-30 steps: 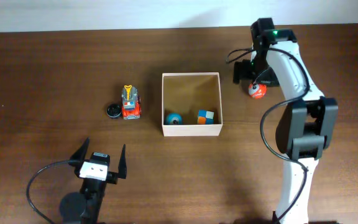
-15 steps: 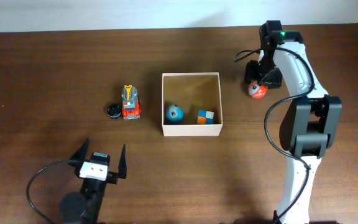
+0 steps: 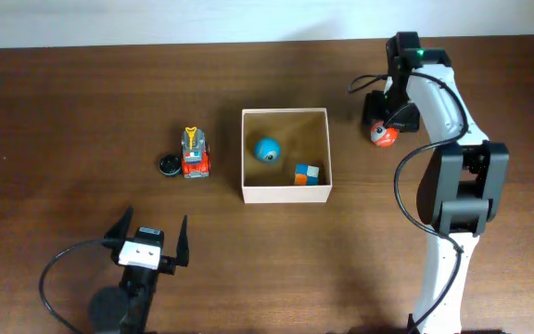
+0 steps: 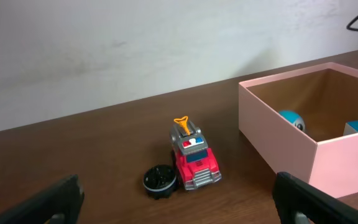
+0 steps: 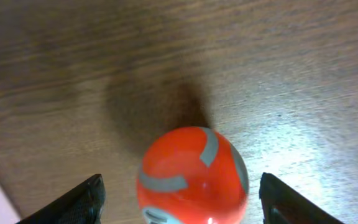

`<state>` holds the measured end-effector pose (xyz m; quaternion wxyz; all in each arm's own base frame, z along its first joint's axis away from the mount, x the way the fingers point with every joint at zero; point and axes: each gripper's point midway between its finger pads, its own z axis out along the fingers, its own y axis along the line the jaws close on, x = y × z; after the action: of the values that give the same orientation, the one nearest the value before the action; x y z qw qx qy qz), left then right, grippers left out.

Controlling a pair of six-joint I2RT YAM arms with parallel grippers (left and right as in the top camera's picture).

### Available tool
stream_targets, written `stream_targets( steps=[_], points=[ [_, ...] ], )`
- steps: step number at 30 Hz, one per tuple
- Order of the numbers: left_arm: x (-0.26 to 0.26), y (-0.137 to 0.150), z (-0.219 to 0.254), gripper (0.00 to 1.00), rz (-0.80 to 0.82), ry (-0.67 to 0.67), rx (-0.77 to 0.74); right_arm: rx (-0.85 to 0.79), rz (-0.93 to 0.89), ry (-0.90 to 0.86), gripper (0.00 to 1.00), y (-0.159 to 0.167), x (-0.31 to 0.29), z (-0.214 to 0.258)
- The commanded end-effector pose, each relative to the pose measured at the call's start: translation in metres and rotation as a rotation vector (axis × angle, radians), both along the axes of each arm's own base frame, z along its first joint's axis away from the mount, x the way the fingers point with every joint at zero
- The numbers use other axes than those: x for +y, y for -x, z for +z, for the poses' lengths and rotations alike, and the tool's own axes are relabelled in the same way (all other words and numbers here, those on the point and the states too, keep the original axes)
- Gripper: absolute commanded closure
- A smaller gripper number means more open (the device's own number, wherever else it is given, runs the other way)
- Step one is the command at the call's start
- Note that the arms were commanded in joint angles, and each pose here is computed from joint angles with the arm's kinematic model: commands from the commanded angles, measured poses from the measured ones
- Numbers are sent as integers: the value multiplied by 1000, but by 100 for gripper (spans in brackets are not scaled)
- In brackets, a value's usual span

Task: Pack container
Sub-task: 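Carry the red ball into the pink box and release it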

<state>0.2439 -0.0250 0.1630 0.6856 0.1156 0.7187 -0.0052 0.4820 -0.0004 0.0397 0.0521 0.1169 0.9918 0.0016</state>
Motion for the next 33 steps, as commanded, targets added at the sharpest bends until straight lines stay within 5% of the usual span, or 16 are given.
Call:
stream_targets(
  steps=[1,5,9,16,26,33],
  points=[
    [-3,1,-2,1,-19,-8,-3,48,-13,1,27,10,-2,-20],
    [-3,1,-2,1,-19,-8,-3,51,-13,1,35,11,-2,-23],
    [-3,1,-2,1,-19,-8,-3,43,-13,1,55,9,-2,-22],
    [-3,1,-2,1,-19,-8,-3,2,-8,-1,66,-3,0,18],
    [-3,1,-2,1,-19,-8,-3,-51,125,-33,58,10,65,119],
    [-3,1,-2,1,-19,-8,-3,-32,343,-49,58,39,151,130]
  ],
)
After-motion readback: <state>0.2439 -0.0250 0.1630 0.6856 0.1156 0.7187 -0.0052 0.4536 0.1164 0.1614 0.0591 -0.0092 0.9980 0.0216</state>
